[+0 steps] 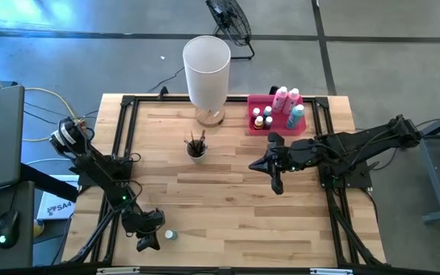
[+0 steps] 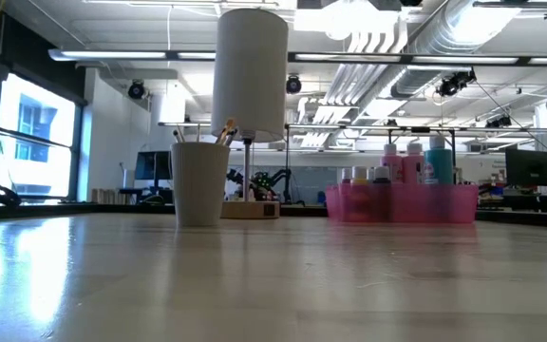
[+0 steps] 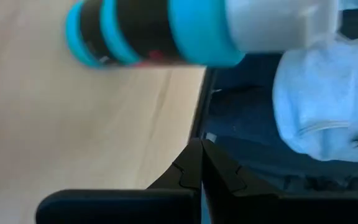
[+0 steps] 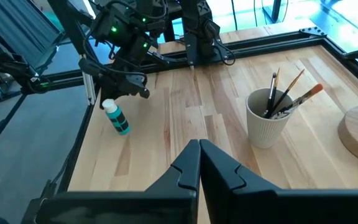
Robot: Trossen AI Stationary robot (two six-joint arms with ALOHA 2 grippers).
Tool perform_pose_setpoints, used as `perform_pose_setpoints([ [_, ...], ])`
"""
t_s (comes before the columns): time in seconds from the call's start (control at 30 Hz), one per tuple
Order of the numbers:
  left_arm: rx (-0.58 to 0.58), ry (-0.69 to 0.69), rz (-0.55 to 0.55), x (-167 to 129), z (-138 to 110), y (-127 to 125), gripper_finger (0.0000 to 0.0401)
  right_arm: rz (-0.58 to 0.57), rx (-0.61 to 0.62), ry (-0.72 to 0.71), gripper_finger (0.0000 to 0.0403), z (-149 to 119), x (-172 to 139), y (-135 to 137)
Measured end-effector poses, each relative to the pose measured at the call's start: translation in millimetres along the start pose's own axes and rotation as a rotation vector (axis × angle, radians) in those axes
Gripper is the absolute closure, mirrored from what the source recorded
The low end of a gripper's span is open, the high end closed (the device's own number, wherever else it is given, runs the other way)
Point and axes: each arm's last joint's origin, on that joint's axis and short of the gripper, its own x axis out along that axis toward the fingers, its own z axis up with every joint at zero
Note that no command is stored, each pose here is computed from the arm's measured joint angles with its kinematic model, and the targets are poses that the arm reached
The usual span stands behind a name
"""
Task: Pick & Place Paint Supplies
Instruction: Put the small blue paint bottle into the pink bin
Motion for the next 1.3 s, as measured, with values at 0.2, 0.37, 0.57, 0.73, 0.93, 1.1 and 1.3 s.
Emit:
perform_pose_setpoints([
  [0.2,-0.054,-0.053,0.016,8.9,1.0,6.6,0.0401,0.002,0.001,-0.006,0.0400,0.6,0.0,0.2],
  [0.37,-0.076,-0.109,0.016,10.5,2.5,7.4,0.0401,0.002,0.002,-0.008,0.0400,0.8,-0.1,0.2],
  [0.57,-0.076,-0.134,0.017,10.3,3.3,7.3,0.0401,0.002,-0.001,-0.008,0.0400,0.8,-0.1,0.2],
  [0.73,-0.076,-0.172,0.022,10.1,4.5,7.6,0.0401,0.002,-0.002,-0.007,0.0401,0.7,-0.1,0.2],
  [0.93,-0.079,-0.172,0.025,10.1,4.5,7.9,0.0401,0.002,-0.002,-0.007,0.0401,0.7,0.0,0.1],
  [1.1,-0.097,-0.205,0.055,9.9,5.1,10.8,0.0401,0.003,-0.002,-0.008,0.0401,0.8,-0.1,0.2],
  [1.3,-0.105,-0.201,0.071,9.8,4.7,12.3,0.0401,0.002,-0.002,-0.008,0.0401,0.9,-0.1,0.2],
])
